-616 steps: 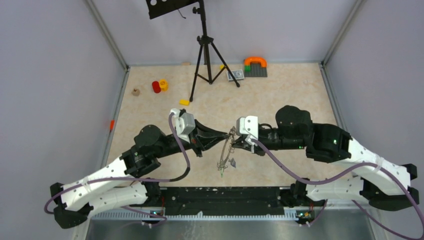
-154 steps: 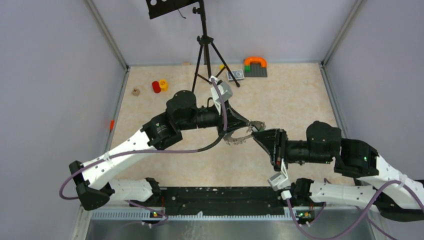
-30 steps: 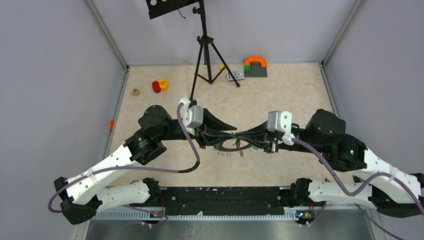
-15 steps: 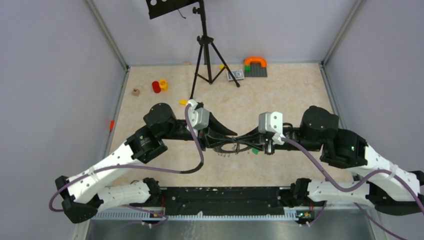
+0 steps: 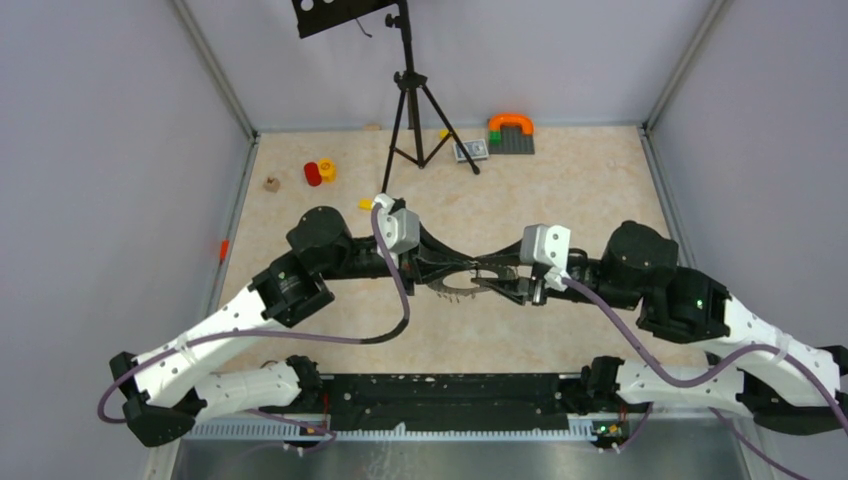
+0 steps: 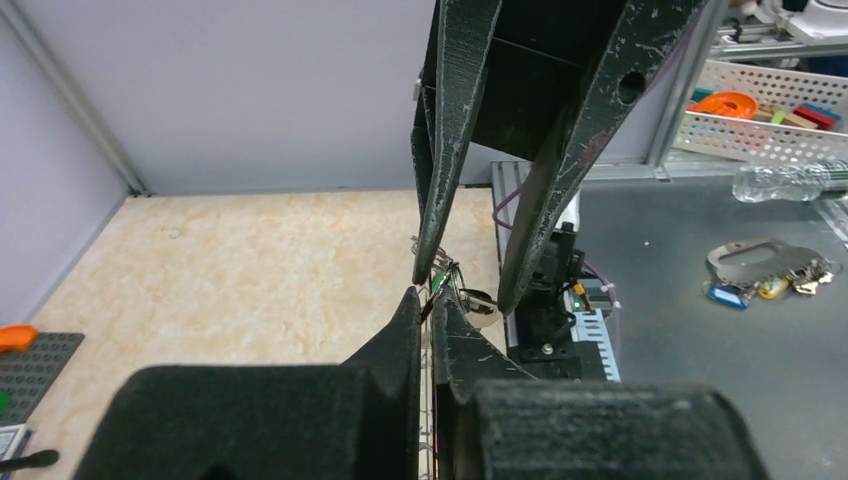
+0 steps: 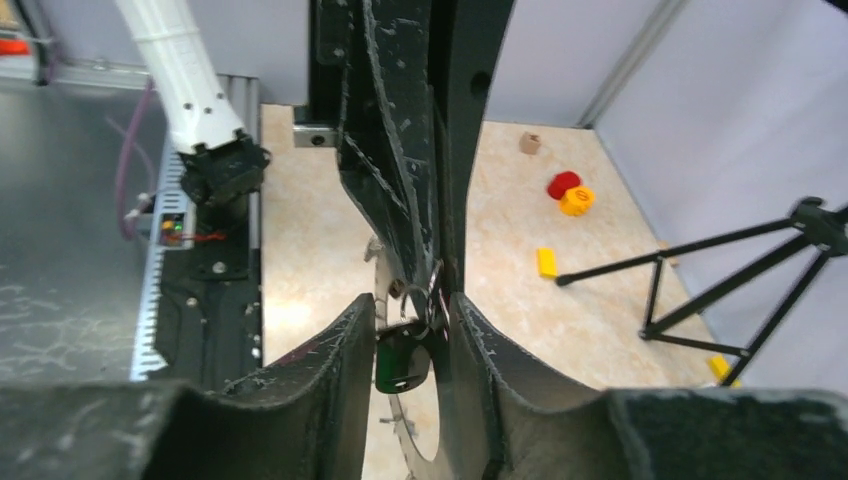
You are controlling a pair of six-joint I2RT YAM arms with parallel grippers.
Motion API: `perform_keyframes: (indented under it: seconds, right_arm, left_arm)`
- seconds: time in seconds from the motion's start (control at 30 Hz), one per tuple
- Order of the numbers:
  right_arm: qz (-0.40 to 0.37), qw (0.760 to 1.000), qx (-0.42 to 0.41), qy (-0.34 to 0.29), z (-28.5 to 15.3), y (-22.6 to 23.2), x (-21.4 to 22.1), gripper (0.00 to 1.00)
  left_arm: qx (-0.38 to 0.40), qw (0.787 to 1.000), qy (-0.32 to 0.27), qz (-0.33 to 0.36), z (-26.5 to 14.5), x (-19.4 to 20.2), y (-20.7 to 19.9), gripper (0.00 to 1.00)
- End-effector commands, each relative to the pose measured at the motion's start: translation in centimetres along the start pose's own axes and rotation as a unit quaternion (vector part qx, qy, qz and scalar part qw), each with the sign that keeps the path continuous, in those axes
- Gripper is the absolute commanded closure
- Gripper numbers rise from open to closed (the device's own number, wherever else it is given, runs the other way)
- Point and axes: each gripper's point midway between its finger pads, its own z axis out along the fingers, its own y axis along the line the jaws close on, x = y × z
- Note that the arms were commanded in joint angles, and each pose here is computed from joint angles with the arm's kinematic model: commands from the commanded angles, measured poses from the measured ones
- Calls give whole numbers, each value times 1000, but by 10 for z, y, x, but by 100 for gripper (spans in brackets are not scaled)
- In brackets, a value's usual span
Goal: Remove the keys from the keyring
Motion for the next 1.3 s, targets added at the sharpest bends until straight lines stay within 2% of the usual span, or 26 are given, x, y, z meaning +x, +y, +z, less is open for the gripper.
perform_keyframes:
  seconds: [0.0,0.17,0.4,0.6,0.7,0.8,1.13,1.27]
  right_arm:
    - [-15,996,64,-67,-13,-21,-25,64]
    - [-21,989,119,-89,-20,-38,-27,60]
    - [-6,973,192,-129,-18,-58,-22,58]
    - [34,961,218,-167,-12,-66,-27,55]
    - [57,958,224,-170,-6,-67,-23,49]
    - [74,955,229,-176,-3,-68,-19,49]
    - [116,947,246,-170,12,-71,0,49]
    - [122,943,263,-165,18,-76,6,52]
  left_arm:
    - [-52,997,-48,35,-9,-35,12,100]
    - [-91,994,-51,27,-13,-35,24,100]
    - [-150,985,-86,-8,-15,-42,43,100]
    - [-203,973,-106,-28,-20,-46,61,100]
    - [-226,967,-115,-31,-24,-48,68,100]
    - [-245,961,-121,-33,-28,-50,74,100]
    - [-251,959,-129,-31,-30,-52,76,100]
    - [-247,960,-129,-30,-30,-52,74,100]
